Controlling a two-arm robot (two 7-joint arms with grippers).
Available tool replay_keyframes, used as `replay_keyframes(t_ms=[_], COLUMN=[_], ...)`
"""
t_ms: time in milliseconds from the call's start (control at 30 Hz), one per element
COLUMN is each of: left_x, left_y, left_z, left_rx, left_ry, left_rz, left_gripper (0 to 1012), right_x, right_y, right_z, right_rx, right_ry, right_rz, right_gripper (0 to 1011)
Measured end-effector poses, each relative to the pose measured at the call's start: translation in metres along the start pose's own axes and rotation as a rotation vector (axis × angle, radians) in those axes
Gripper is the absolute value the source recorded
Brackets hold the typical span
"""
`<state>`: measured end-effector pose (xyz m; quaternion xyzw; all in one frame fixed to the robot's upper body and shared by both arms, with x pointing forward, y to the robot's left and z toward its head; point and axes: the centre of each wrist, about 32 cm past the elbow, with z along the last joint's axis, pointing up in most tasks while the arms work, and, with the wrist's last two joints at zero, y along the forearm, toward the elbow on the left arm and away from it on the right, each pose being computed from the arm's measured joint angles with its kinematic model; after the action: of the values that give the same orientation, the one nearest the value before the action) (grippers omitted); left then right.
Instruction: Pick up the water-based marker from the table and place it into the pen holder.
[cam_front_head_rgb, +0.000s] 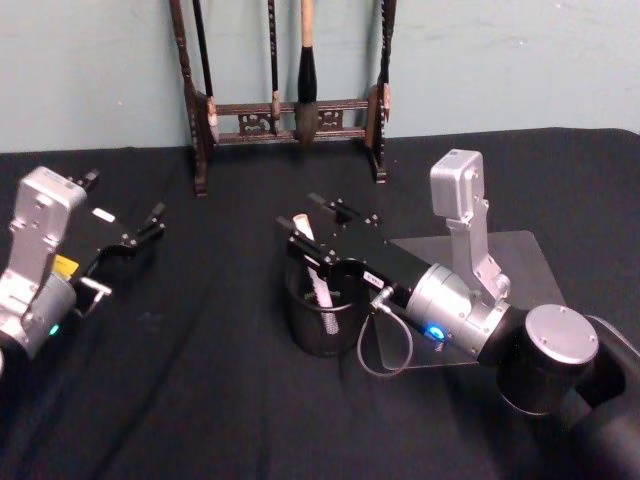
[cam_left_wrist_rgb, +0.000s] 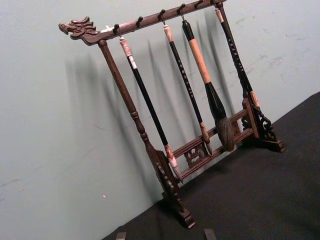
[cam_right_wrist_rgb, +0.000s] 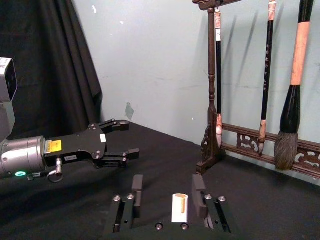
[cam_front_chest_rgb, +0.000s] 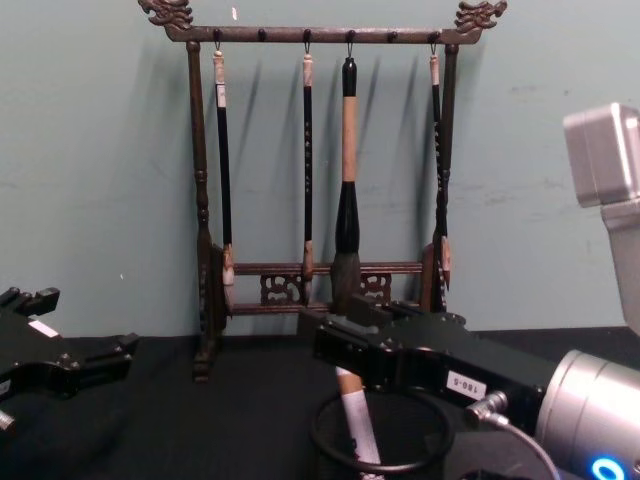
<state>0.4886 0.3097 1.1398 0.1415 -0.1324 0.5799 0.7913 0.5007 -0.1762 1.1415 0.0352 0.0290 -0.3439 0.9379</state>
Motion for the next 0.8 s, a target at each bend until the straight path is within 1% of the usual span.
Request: replay_keyframes(t_ms=[33, 67, 100, 133, 233, 267, 300, 367, 400, 467, 500, 600, 633, 667, 700, 800], left_x=[0.0, 0.0, 0.0, 0.0, 0.0, 0.0, 0.0, 0.0, 0.0, 0.0, 0.0, 0.0, 0.0, 0.0, 0.0, 0.0], left_y=[0.0, 0.0, 0.0, 0.0, 0.0, 0.0, 0.0, 0.0, 0.0, 0.0, 0.0, 0.0, 0.0, 0.0, 0.0, 0.0], left_z=[0.0, 0.0, 0.0, 0.0, 0.0, 0.0, 0.0, 0.0, 0.0, 0.0, 0.0, 0.0, 0.0, 0.0, 0.0, 0.0], left_rx=[0.0, 0.0, 0.0, 0.0, 0.0, 0.0, 0.0, 0.0, 0.0, 0.0, 0.0, 0.0, 0.0, 0.0, 0.0, 0.0], left_ry=[0.0, 0.0, 0.0, 0.0, 0.0, 0.0, 0.0, 0.0, 0.0, 0.0, 0.0, 0.0, 0.0, 0.0, 0.0, 0.0], left_rz=[0.0, 0.0, 0.0, 0.0, 0.0, 0.0, 0.0, 0.0, 0.0, 0.0, 0.0, 0.0, 0.0, 0.0, 0.0, 0.0], left_gripper=[1001, 1001, 1001, 1001, 1001, 1001, 1001, 1001, 1001, 1001, 1001, 1001, 1001, 1001, 1001, 1001], right_x=[0.0, 0.0, 0.0, 0.0, 0.0, 0.0, 0.001, 0.001, 0.001, 0.001, 0.002, 0.004, 0.006, 0.007, 0.011, 0.017], right_y=[0.0, 0.0, 0.0, 0.0, 0.0, 0.0, -0.001, -0.002, -0.003, -0.003, -0.004, -0.007, -0.009, -0.01, -0.013, -0.018], right_z=[0.0, 0.0, 0.0, 0.0, 0.0, 0.001, 0.004, 0.006, 0.01, 0.014, 0.02, 0.028, 0.033, 0.036, 0.041, 0.047], right_rx=[0.0, 0.0, 0.0, 0.0, 0.001, 0.005, 0.015, 0.027, 0.039, 0.051, 0.065, 0.078, 0.083, 0.082, 0.076, 0.065], right_ry=[0.0, 0.0, 0.0, 0.0, 0.002, 0.005, 0.009, 0.012, 0.011, 0.008, 0.002, -0.004, -0.012, -0.017, -0.03, -0.052], right_rz=[0.0, 0.0, 0.0, 0.0, 0.001, 0.004, 0.01, 0.015, 0.017, 0.017, 0.011, -0.013, -0.038, -0.053, -0.09, -0.148], right_gripper=[607, 664, 690, 690, 800, 822, 874, 891, 940, 984, 1002, 1002, 1003, 1002, 1002, 1002])
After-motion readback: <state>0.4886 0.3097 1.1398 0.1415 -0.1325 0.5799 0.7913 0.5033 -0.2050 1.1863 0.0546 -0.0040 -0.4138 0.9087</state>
